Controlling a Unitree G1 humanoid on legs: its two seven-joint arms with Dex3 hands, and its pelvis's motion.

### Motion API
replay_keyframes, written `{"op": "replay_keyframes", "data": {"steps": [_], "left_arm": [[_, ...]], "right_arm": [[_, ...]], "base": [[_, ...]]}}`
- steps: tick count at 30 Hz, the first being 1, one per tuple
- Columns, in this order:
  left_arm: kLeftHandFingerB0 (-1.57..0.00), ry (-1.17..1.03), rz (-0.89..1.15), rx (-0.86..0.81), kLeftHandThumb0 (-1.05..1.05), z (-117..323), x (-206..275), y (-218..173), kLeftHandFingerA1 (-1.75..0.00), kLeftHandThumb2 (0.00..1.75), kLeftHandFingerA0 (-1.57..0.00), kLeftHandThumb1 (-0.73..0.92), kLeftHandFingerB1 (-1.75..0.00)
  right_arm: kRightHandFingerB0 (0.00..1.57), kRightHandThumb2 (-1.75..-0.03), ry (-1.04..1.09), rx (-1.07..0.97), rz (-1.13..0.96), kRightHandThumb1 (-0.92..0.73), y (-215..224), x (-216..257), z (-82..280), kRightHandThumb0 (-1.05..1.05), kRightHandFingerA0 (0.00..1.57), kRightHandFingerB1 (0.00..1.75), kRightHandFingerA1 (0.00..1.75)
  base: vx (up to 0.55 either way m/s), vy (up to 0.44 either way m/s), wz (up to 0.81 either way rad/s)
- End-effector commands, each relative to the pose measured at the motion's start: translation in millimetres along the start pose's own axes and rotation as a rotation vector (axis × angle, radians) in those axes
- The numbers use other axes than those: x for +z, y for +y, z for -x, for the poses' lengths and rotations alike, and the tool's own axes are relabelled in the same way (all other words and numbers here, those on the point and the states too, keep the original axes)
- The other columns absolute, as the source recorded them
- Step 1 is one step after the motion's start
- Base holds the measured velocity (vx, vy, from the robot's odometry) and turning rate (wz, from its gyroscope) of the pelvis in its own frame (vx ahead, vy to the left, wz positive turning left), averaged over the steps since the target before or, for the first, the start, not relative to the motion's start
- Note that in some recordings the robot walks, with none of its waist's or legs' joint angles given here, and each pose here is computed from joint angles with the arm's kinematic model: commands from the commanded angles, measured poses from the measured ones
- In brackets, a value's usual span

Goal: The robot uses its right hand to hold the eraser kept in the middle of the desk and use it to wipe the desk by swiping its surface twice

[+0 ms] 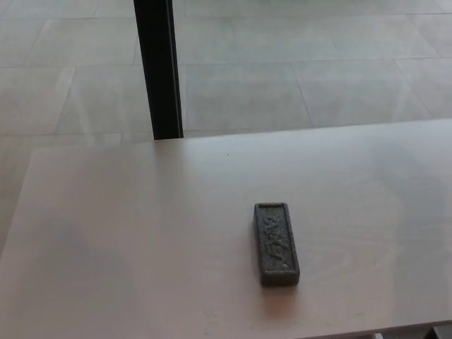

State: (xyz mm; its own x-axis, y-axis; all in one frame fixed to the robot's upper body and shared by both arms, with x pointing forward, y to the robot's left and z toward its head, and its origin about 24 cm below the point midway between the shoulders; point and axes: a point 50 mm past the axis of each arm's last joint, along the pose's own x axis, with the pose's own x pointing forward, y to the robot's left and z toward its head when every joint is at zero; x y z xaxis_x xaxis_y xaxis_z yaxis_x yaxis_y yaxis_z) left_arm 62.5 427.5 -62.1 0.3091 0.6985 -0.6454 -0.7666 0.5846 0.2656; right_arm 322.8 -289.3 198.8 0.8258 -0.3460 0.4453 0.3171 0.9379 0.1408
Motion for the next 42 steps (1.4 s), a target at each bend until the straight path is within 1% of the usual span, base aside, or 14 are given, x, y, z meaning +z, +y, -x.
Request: {"op": "replay_keyframes", "data": {"steps": [1,3,4,5,7,8,12,19,20,22,27,30,31,42], "left_arm": [[-0.65,-0.005,0.022,0.007,-0.5,-1.4,10.6,3.9,-0.69,0.59,-0.76,0.62,-0.56],[-0.66,-0.01,0.008,0.012,-0.51,-1.7,12.5,3.9,-0.69,0.58,-0.79,0.61,-0.56],[-0.63,-0.007,0.011,0.013,-0.5,-1.9,13.1,3.3,-0.67,0.59,-0.77,0.62,-0.55],[-0.62,-0.009,0.005,0.008,-0.49,-1.8,12.8,3.1,-0.66,0.59,-0.75,0.64,-0.54],[-0.59,-0.013,0.005,0.004,-0.49,-1.7,12.5,3.1,-0.65,0.59,-0.74,0.64,-0.54],[-0.59,-0.014,-0.004,0.001,-0.49,-1.6,12.5,3.0,-0.64,0.59,-0.74,0.65,-0.53],[-0.62,-0.01,0.025,0.01,-0.49,-1.6,12.2,4.0,-0.65,0.59,-0.76,0.64,-0.55],[-0.61,-0.017,0.004,0.006,-0.51,-2.1,15.7,3.2,-0.66,0.6,-0.76,0.66,-0.53],[-0.65,-0.017,0.014,0.011,-0.5,-2.1,15.6,3.1,-0.67,0.59,-0.78,0.64,-0.55],[-0.64,-0.012,0.012,0.015,-0.5,-2.4,16.3,2.9,-0.68,0.6,-0.76,0.66,-0.54],[-0.66,-0.013,0.003,0.017,-0.5,-2.3,15.7,2.9,-0.69,0.6,-0.78,0.67,-0.55],[-0.64,-0.008,0.003,0.013,-0.51,-2.1,14.3,2.8,-0.68,0.6,-0.77,0.68,-0.55],[-0.66,-0.008,0.015,0.015,-0.51,-2.0,13.6,3.1,-0.71,0.6,-0.77,0.67,-0.56],[-0.62,-0.009,-0.008,0.001,-0.52,-1.8,14.1,4.1,-0.69,0.61,-0.76,0.68,-0.54]], "right_arm": [[0.98,-1.18,0.129,0.423,0.007,-0.49,132.8,-9.6,31.6,-0.15,1.3,1.25,1.47],[0.84,-1.28,0.151,0.472,0.007,-0.46,144.5,-16.4,37.9,-0.09,0.98,1.52,1.75],[1.06,-1.2,0.17,0.487,0.007,-0.46,152.7,-22.6,43.3,-0.14,1.32,1.3,1.48],[0.9,-1.33,0.183,0.5,0.013,-0.42,159.0,-27.5,48.1,-0.09,1.04,1.52,1.75],[1.09,-1.22,0.206,0.546,0.039,-0.45,170.4,-38.4,58.1,-0.18,1.3,1.31,1.45],[0.88,-1.33,0.234,0.58,0.087,-0.41,180.9,-49.2,69.8,-0.13,1.02,1.56,1.75],[0.83,-1.34,0.288,0.632,0.146,-0.38,191.4,-68.1,87.5,-0.17,0.98,1.63,1.75],[0.81,-1.28,0.414,0.626,0.128,-0.46,195.1,-92.9,100.1,-0.22,1.01,1.67,1.75],[1.07,-1.22,0.421,0.635,0.135,-0.48,194.2,-98.2,103.2,-0.3,1.26,1.37,1.47],[0.81,-1.33,0.457,0.651,0.146,-0.43,192.9,-108.9,110.0,-0.23,1.02,1.74,1.75],[0.79,-1.31,0.45,0.693,0.235,-0.44,193.4,-119.3,117.2,-0.23,0.99,1.72,1.75],[1.07,-1.2,0.491,0.671,0.256,-0.46,189.9,-129.1,123.4,-0.32,1.24,1.36,1.45],[0.8,-1.27,0.504,0.666,0.265,-0.45,187.8,-131.4,124.1,-0.25,0.99,1.72,1.75],[0.79,-1.23,0.568,0.632,0.259,-0.5,175.5,-140.1,125.7,-0.25,0.98,1.69,1.75]], "base": [[0.0,0.0,0.0],[0.0,0.0,0.0],[0.0,0.0,0.0],[0.0,0.0,0.0],[0.0,0.0,0.0],[0.0,0.0,0.0],[0.0,0.0,0.0],[0.0,0.0,0.0],[0.0,0.0,0.0],[0.0,0.0,0.0],[0.0,0.0,0.0],[0.0,0.0,0.0],[0.0,0.0,0.0],[0.0,0.0,0.0]]}}
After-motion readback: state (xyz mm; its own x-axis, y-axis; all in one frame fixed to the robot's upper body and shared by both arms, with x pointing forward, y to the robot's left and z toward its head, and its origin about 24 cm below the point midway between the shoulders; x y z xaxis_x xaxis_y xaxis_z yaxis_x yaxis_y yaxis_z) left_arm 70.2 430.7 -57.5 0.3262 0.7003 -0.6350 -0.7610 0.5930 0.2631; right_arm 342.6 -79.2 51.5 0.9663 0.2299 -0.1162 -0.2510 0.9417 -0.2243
